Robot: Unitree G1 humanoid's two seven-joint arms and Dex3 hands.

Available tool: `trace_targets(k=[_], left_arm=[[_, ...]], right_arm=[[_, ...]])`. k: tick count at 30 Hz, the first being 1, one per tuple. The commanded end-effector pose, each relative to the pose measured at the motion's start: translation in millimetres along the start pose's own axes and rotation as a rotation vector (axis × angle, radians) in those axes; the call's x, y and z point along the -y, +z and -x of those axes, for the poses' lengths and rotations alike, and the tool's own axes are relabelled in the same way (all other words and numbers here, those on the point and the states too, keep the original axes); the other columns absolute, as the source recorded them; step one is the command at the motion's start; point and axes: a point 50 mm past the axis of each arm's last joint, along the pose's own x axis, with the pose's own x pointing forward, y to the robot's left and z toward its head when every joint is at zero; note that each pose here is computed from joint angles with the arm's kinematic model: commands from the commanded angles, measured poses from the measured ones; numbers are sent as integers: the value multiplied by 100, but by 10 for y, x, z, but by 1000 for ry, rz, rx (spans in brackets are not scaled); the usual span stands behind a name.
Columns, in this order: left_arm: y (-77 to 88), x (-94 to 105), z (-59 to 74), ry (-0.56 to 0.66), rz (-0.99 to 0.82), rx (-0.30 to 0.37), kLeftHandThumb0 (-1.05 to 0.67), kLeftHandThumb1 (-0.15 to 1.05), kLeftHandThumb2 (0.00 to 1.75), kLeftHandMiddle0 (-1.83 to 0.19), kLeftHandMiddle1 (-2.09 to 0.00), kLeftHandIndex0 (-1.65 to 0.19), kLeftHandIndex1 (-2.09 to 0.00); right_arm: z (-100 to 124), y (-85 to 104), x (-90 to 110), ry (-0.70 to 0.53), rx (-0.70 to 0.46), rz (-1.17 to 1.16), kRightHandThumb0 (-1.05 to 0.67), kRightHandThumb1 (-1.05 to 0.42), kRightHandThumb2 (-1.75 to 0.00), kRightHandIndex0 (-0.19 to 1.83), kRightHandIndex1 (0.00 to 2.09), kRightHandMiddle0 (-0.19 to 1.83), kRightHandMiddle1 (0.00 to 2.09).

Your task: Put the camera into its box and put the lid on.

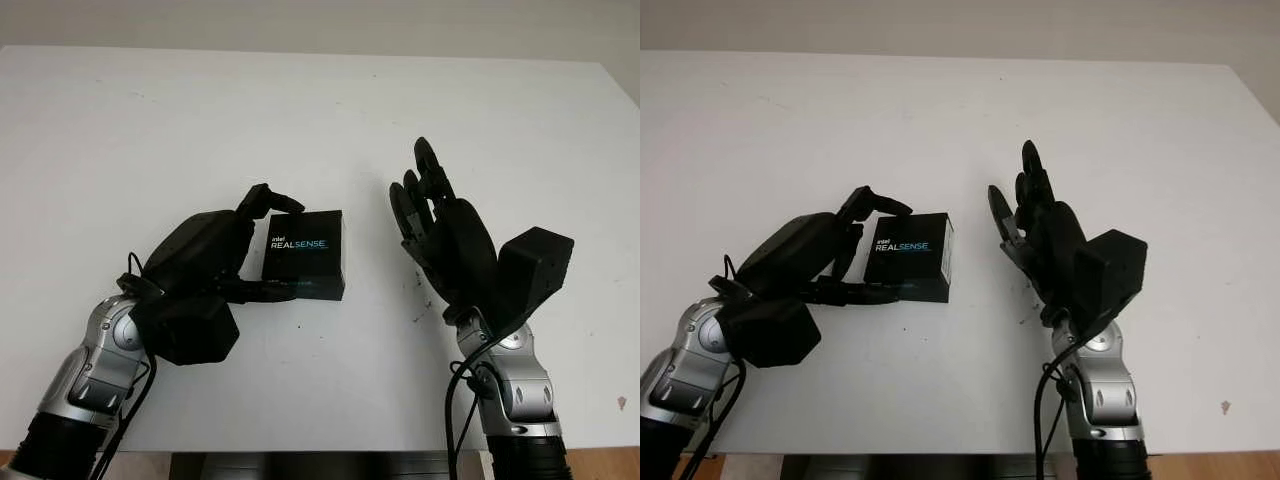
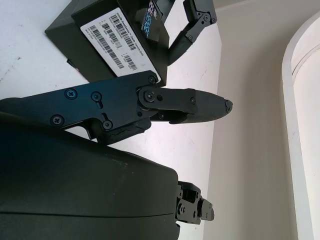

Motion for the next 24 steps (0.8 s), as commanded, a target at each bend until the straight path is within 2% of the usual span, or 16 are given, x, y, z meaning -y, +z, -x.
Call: trace_targets(k=[1,19,22,23,24], left_arm=[[121,-77,-51,20,-22,47,-41,105,24,-74,-209,-8,-182],[188,-88,-27,5,-52,28,-41,105,24,-73,-209,-10,-182],[184,-76,-21,12,-59,2,-43,105,23,-74,-209,-10,-179],[185,-75,-21,13,-86,-17,-44,105,20,-68,-209,-10,-177],[188,-78,-21,3,-122,-37,-49,105,18,-53,-209,-7,-167]], right_arm=[[20,-12,0,-5,0,-4,-57,-105,-41,-13,6,-10,6],[41,-20,-17,-3,-9,-13,-56,-105,-42,-15,5,-11,5],[45,-18,-14,-4,-9,-15,-55,-105,-42,-15,5,-11,5],[45,-17,-12,-3,-9,-16,-55,-105,-42,-15,5,-11,5],[45,-16,-10,-1,-9,-13,-55,-105,-42,-15,5,-11,5]])
